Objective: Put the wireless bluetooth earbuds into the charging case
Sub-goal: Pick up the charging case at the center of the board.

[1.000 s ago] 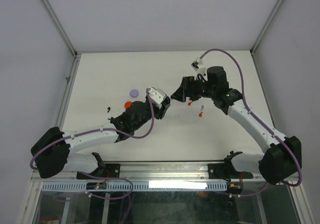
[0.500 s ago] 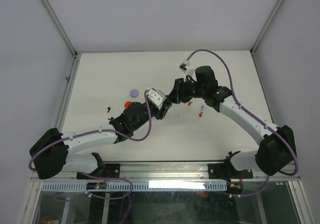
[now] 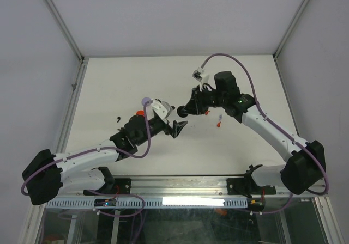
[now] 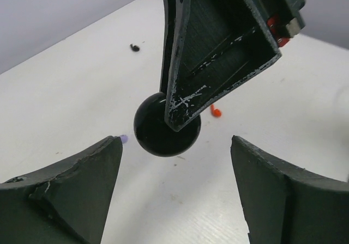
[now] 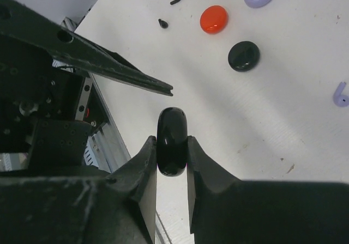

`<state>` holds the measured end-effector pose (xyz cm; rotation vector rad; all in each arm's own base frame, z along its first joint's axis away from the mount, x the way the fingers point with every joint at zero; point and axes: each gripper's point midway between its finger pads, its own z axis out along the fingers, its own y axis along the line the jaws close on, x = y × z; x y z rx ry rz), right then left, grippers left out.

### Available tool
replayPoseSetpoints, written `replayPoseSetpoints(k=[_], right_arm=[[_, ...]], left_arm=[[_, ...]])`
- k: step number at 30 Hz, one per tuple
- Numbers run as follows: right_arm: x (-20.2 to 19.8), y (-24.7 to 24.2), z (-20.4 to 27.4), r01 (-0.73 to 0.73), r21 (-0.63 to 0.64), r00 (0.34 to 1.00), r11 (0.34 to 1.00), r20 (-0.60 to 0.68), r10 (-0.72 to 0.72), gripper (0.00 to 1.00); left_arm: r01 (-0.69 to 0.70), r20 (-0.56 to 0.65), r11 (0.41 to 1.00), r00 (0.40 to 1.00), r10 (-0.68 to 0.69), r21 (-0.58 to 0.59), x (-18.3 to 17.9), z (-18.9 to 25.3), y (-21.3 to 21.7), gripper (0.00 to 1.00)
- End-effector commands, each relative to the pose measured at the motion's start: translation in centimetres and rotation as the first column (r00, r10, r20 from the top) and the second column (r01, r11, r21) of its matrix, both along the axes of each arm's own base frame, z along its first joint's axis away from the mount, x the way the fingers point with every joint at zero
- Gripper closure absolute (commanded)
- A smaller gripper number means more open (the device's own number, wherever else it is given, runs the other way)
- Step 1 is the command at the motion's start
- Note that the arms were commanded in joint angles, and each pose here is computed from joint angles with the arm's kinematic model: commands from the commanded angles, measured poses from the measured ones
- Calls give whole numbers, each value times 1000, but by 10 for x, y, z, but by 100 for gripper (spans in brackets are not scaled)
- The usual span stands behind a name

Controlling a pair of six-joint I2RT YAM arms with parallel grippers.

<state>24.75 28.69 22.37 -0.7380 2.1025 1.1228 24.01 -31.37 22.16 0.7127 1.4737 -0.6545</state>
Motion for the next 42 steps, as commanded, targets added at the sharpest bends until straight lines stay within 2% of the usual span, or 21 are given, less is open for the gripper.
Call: replayPoseSetpoints(k=[1, 6, 11, 17, 23, 33, 42], right_arm=[[-12, 2, 46, -124, 67, 976, 990, 190, 109, 100], [-25, 1, 61, -202, 91, 941, 975, 293, 168, 100], [-42, 7, 72, -305, 141, 911, 942, 332, 245, 100], [-59, 10, 72, -391, 138, 873, 910, 370, 319, 100], [-70, 12, 67, -454, 124, 845, 883, 375, 382, 100], [-80, 19, 61, -503, 89, 815, 860, 379, 438, 100], [-89, 26, 55, -548, 63, 788, 834, 375, 489, 100]], left_arm=[[114, -8, 984, 993, -117, -139, -19, 33, 6, 16], [241, -20, 942, 967, -253, -232, -31, 44, 28, 16], [324, -16, 914, 941, -338, -247, -41, 46, 27, 21], [443, -2, 852, 887, -462, -279, -54, 56, 25, 33], [508, -29, 821, 846, -533, -260, -61, 52, 19, 51], [563, -43, 783, 804, -593, -264, -68, 52, 13, 61], [620, -46, 740, 758, -651, -261, -79, 54, 11, 79]])
